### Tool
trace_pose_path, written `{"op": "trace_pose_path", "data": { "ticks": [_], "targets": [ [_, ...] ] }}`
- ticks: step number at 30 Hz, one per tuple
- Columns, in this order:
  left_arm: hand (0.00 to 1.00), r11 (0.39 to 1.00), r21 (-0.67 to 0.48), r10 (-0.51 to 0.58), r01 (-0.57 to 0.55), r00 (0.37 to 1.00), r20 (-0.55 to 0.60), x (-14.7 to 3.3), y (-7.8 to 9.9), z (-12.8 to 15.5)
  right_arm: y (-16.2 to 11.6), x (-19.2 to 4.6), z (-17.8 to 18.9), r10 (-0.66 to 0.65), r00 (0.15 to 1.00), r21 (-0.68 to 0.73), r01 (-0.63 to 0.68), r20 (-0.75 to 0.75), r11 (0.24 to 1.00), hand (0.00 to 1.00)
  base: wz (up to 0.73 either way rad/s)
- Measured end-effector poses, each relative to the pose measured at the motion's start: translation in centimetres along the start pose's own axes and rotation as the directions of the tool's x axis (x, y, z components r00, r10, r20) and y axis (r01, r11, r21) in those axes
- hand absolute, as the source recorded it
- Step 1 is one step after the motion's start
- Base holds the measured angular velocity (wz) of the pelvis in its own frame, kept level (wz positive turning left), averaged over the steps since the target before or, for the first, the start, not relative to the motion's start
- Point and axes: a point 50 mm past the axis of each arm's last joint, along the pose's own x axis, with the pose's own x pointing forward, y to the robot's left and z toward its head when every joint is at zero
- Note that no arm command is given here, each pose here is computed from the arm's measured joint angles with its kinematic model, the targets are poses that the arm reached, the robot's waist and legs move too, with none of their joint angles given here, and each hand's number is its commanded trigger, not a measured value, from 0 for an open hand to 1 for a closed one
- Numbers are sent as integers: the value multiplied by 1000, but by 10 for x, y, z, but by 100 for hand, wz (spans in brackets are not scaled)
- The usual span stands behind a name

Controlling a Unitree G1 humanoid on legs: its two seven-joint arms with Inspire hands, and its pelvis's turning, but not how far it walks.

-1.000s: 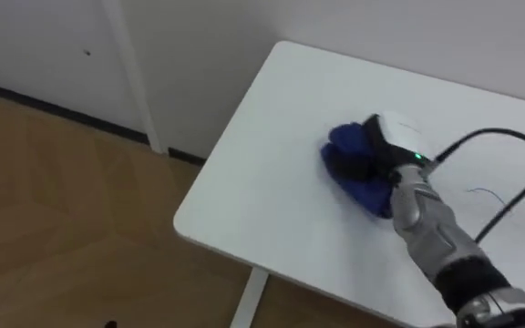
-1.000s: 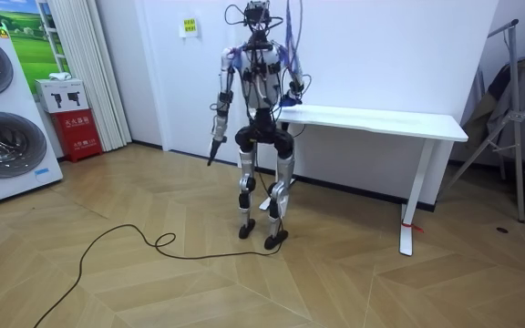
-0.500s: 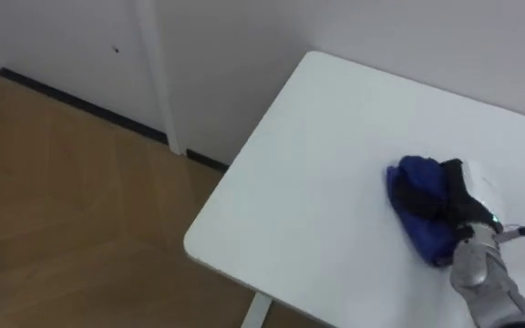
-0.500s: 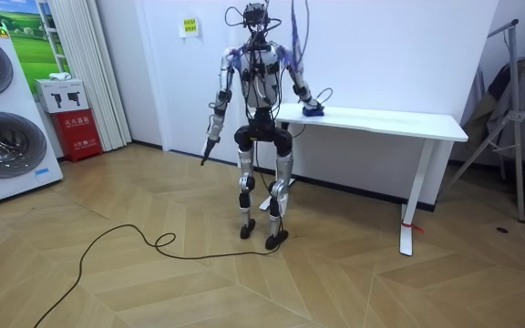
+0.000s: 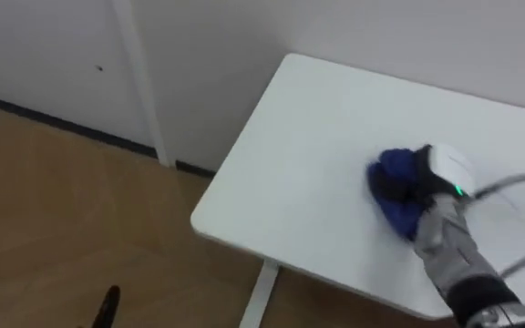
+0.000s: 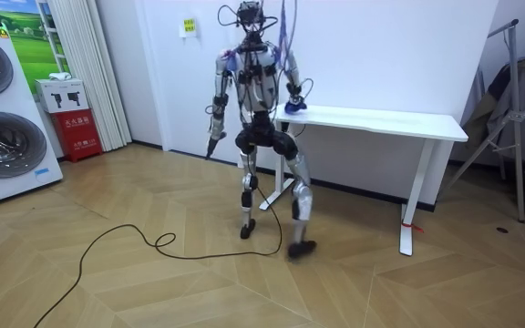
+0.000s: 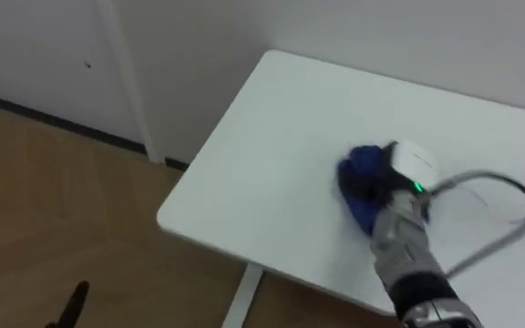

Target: Wipe table

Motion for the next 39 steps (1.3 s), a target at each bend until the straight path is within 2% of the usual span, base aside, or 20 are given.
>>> {"op": "trace_pose_path", "data": {
  "ticks": [3, 5, 7, 9, 11, 13, 15, 18, 20, 23, 25, 27, 29, 32, 34, 36, 39],
  "targets": [
    [0, 999, 35, 39, -39, 999, -11, 1, 19, -7, -8, 2, -19, -25, 999, -10, 24, -41, 1000, 100, 88],
    [0, 995, 54, 92, -89, 994, -58, 0, 44, -21, -1, -13, -48, -21, 992, 44, 27, -124, 999, 100, 39],
    [0, 993, 23, 122, -120, 986, -113, -6, 52, -40, 1, -24, -67, -19, 988, 28, 23, -154, 999, 100, -19],
    [0, 994, 11, 112, -111, 983, -145, -11, 50, -53, -4, -38, -96, -31, 977, -16, 28, -210, 999, 100, 21],
    [0, 996, 2, 84, -85, 981, -172, -17, 37, -63, -10, -56, -132, -26, 941, -45, 12, -338, 999, 100, 27],
    [0, 998, -11, 54, -57, 981, -188, -20, 25, -68, -13, -59, -139, -20, 926, -49, 1, -376, 999, 100, -39],
    [0, 999, -27, 19, -24, 981, -193, -22, 15, -68, -16, -51, -128, -12, 936, -36, 0, -352, 999, 100, -57],
    [0, 999, -29, -33, 28, 982, -187, -23, -1, -65, -9, -25, -73, 14, 977, -16, -18, -213, 1000, 100, -88],
    [0, 998, -38, -64, 58, 983, -174, -22, -6, -60, -13, -1, -7, 3, 1000, -7, -3, -12, 1000, 100, -64],
    [0, 995, -87, -59, 47, 988, -144, -18, -6, -48, -13, 4, 27, 6, 989, -22, -2, 149, 1000, 100, 6],
    [0, 995, -85, -61, 47, 984, -169, -22, -8, -56, -10, 1, 20, 1, 992, -18, 2, 129, 1000, 100, 52],
    [0, 995, -95, -41, 24, 981, -187, -24, -3, -61, -2, -12, -2, -23, 996, 54, 18, 83, 998, 100, 86],
    [0, 996, -86, -8, -12, 973, -229, -29, 2, -75, 12, -35, -36, -46, 999, 137, 48, -14, 989, 100, 77],
    [0, 992, -93, 58, -85, 963, -262, -34, 15, -87, 20, -65, -74, -70, 986, 172, 95, -149, 981, 100, 42],
    [0, 991, -94, 73, -99, 966, -248, -32, 18, -84, 22, -77, -92, -67, 976, 167, 103, -210, 981, 100, 17],
    [0, 991, -99, 68, -92, 972, -225, -29, 16, -77, 24, -79, -97, -55, 970, 176, 99, -238, 979, 100, -10],
    [0, 992, -114, 28, -49, 984, -174, -23, 2, -57, 18, -63, -85, -44, 972, 158, 82, -231, 984, 100, -42]
  ]
}}
